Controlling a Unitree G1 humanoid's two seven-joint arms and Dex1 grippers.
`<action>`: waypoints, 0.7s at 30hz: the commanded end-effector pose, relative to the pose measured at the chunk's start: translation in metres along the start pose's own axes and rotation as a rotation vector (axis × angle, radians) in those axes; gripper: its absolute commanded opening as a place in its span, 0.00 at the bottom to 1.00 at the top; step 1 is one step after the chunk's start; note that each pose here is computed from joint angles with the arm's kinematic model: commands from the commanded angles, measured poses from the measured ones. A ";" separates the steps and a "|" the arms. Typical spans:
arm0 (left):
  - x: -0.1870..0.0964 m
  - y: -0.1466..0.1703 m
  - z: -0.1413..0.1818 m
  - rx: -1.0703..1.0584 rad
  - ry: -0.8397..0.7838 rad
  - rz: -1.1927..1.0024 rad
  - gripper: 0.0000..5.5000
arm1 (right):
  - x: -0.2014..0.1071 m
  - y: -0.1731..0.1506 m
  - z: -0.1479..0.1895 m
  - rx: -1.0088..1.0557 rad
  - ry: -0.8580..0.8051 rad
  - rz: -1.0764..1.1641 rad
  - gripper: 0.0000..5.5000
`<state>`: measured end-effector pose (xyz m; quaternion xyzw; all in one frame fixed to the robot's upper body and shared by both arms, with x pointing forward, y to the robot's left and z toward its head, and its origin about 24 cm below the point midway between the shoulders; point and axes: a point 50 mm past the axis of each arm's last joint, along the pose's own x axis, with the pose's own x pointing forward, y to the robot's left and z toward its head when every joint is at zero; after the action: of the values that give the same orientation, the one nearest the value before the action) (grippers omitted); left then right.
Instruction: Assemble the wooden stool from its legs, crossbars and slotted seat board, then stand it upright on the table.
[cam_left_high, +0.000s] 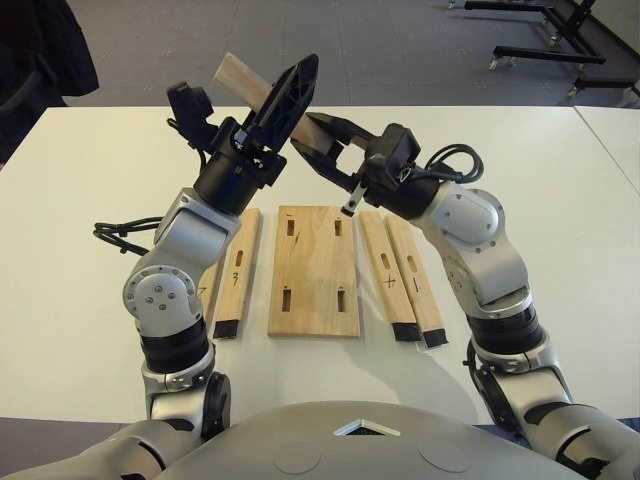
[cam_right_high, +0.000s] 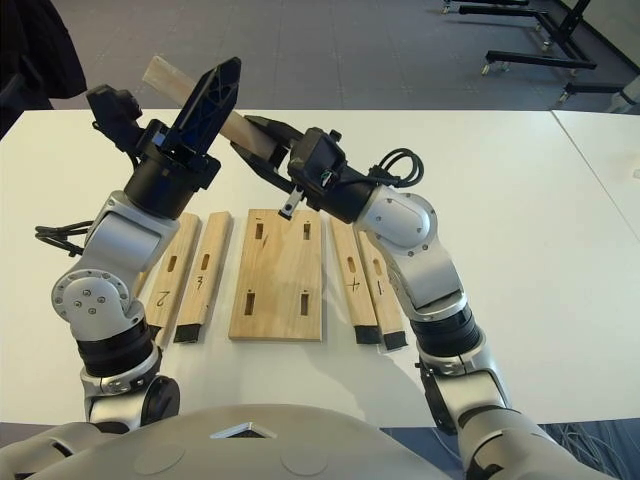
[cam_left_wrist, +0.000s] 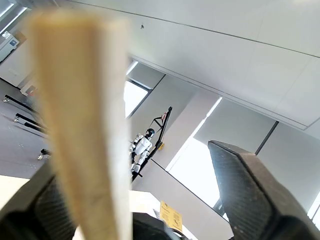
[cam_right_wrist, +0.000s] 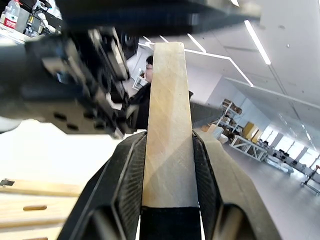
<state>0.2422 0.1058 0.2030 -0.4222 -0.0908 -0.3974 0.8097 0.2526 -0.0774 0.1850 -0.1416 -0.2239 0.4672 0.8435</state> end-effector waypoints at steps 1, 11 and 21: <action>-0.002 0.000 0.002 0.014 -0.012 0.006 0.56 | -0.004 -0.002 -0.007 -0.007 0.024 -0.016 0.23; -0.004 0.003 0.003 0.034 -0.019 0.015 0.29 | -0.001 -0.002 -0.003 -0.033 -0.003 -0.018 0.23; -0.003 0.006 0.002 0.064 -0.021 0.022 0.07 | 0.001 -0.006 -0.001 -0.018 -0.021 -0.049 0.23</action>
<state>0.2457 0.1130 0.1987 -0.4053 -0.1057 -0.3687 0.8298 0.2521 -0.0754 0.1856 -0.1398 -0.2475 0.4637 0.8391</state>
